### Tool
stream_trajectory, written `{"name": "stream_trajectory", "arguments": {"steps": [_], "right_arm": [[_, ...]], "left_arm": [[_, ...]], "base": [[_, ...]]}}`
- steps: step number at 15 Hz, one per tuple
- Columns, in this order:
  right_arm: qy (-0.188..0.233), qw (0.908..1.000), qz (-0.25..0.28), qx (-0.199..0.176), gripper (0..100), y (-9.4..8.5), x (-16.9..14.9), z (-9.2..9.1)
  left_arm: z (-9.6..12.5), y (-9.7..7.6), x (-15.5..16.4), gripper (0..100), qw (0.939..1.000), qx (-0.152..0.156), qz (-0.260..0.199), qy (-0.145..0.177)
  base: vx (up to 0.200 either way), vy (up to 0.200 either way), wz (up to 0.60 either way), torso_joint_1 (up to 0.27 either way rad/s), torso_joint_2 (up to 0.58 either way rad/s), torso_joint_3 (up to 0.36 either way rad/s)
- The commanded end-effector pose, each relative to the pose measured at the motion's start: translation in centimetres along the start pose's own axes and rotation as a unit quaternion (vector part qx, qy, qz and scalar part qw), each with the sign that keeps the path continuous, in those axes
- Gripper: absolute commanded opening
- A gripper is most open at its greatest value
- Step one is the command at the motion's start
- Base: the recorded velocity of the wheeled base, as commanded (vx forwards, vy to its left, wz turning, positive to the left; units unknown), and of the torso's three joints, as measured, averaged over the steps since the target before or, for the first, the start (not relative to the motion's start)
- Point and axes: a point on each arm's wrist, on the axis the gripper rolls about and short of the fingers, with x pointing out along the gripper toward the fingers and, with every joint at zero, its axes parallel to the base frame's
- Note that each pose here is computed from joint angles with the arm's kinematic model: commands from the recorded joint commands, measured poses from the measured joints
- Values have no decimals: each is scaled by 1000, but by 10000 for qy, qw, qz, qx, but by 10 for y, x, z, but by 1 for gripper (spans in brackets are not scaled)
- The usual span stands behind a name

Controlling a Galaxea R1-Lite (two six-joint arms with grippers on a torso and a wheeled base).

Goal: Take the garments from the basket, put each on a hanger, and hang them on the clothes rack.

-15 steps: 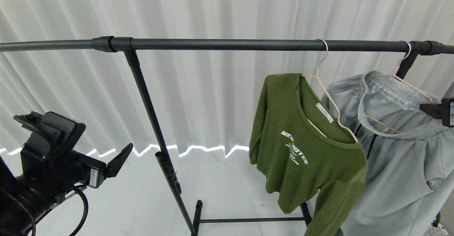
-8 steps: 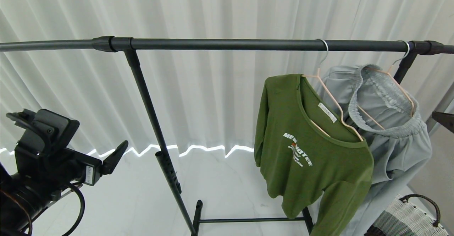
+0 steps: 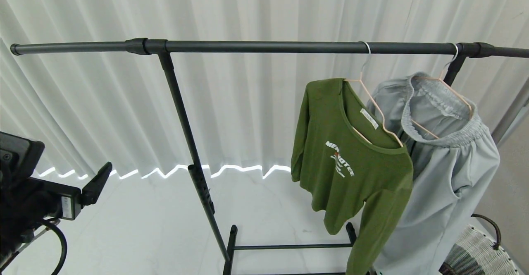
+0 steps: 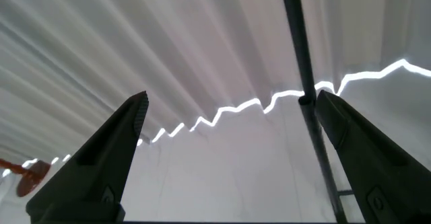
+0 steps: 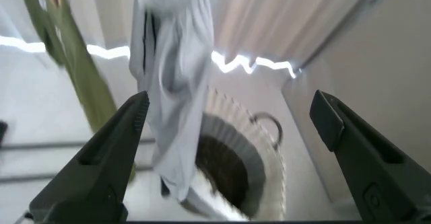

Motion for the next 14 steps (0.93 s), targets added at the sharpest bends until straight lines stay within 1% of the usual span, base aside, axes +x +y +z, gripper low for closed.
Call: {"name": "stream_trajectory", "arguments": {"steps": [1, 4, 6, 7, 8, 9, 10, 11, 12, 13, 14], "right_arm": [[-202, 9997, -163, 50, 100, -5, -27, -18], [-24, 9996, -284, 26, 100, -7, -48, -36], [65, 9996, -279, 13, 100, -7, -61, -50], [98, 9995, -298, 6, 100, -7, -65, -58], [122, 9993, -365, 2, 100, -7, -68, -67], [235, 9983, -534, -13, 100, -6, -69, -80], [309, 9970, -710, -17, 100, -5, -68, -93], [295, 9965, -782, 3, 100, -4, -69, -106], [261, 9963, -811, 101, 100, -2, -68, -117], [249, 9956, -832, 343, 100, 0, -61, -124], [-52, 9948, -868, 537, 100, 2, -54, -125]], "left_arm": [[-2, 4, -17, 100, 9995, -17, 307, -54], [-15, 1, -36, 100, 9981, -26, 592, 142], [-31, -5, -58, 100, 9962, -26, 821, 299], [-34, -5, -68, 100, 9951, -43, 940, 302], [-38, -6, -77, 100, 9938, -73, 1014, 456], [-43, -7, -87, 100, 9923, -159, 1092, 568], [-49, -10, -98, 100, 9914, -286, 1078, 683], [-54, -12, -110, 100, 9907, -458, 1083, 678], [-60, -14, -120, 100, 9899, -623, 1107, 633], [-65, -16, -131, 100, 9891, -759, 1152, 514], [-74, -20, -144, 100, 9885, -830, 1194, 417]], "base": [[-200, 0, 0, -2, 2, 2], [-200, 0, 0, 4, 5, 2], [0, 0, 0, 0, 0, 0], [0, 0, 0, 0, 0, 0], [0, 0, 0, 0, 0, 0], [0, 0, 0, 0, 0, 0], [0, 0, 0, 0, 0, 0], [0, 0, 0, 0, 0, 0], [0, 0, 0, 0, 0, 0], [0, 0, 0, 0, 0, 0], [0, 0, 0, 0, 0, 0]]}}
